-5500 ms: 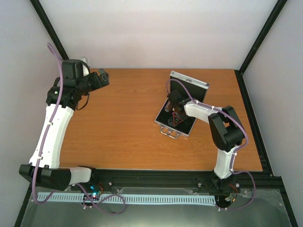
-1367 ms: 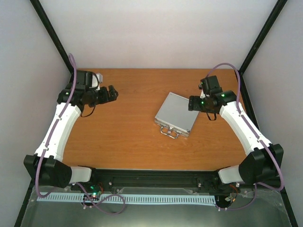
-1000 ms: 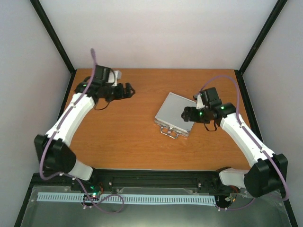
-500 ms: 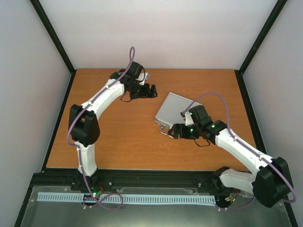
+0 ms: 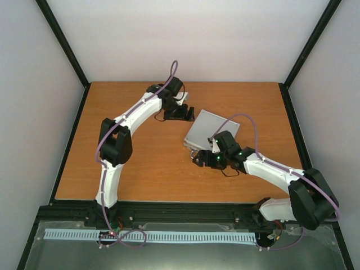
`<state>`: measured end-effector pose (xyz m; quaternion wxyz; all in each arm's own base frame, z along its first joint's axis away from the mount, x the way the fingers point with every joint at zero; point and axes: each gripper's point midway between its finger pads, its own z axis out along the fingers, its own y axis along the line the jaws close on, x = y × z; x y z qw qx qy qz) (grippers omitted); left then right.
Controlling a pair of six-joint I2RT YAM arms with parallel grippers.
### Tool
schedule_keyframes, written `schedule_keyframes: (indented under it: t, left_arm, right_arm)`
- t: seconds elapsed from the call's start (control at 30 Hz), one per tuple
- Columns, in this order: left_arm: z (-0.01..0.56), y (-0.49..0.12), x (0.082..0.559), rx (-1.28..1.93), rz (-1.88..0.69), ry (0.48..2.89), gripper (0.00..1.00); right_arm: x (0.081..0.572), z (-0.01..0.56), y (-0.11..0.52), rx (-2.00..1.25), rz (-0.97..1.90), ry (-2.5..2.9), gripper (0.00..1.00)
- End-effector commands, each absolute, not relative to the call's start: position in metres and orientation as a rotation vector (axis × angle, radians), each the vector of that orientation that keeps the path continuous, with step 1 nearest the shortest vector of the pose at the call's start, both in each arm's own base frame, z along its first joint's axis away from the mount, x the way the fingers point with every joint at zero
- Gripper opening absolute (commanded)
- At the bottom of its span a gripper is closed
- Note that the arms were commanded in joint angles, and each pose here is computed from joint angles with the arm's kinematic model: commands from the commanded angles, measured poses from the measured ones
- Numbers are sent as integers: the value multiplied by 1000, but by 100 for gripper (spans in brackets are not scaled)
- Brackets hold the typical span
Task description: Pack up texas hold em set
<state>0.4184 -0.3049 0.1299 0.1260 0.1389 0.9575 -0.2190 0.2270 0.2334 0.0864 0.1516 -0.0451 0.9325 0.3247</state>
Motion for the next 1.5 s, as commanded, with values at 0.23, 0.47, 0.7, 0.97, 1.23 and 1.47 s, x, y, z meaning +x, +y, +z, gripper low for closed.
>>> schedule_keyframes:
  t: [0.23, 0.47, 0.7, 0.97, 1.23, 1.47]
  left_arm:
    - [141, -336, 402, 569, -652, 2754, 100]
    - [115, -346, 390, 617, -649, 2806, 100]
    - [94, -338, 384, 634, -594, 2850, 100]
    - [78, -331, 376, 635, -564, 2891, 100]
    - [80, -329, 372, 647, -570, 2883, 100]
    - [84, -325, 367, 652, -578, 2870, 100]
  right_arm:
    - [250, 70, 251, -129, 920, 2660, 86]
    - [250, 63, 255, -144, 934, 2677, 86]
    - [241, 57, 260, -148, 925, 2690, 86]
    - [233, 43, 249, 46, 933, 2670, 89]
    - [235, 40, 256, 135, 1010, 2641, 91]
    - [248, 40, 266, 189, 1031, 2605, 91]
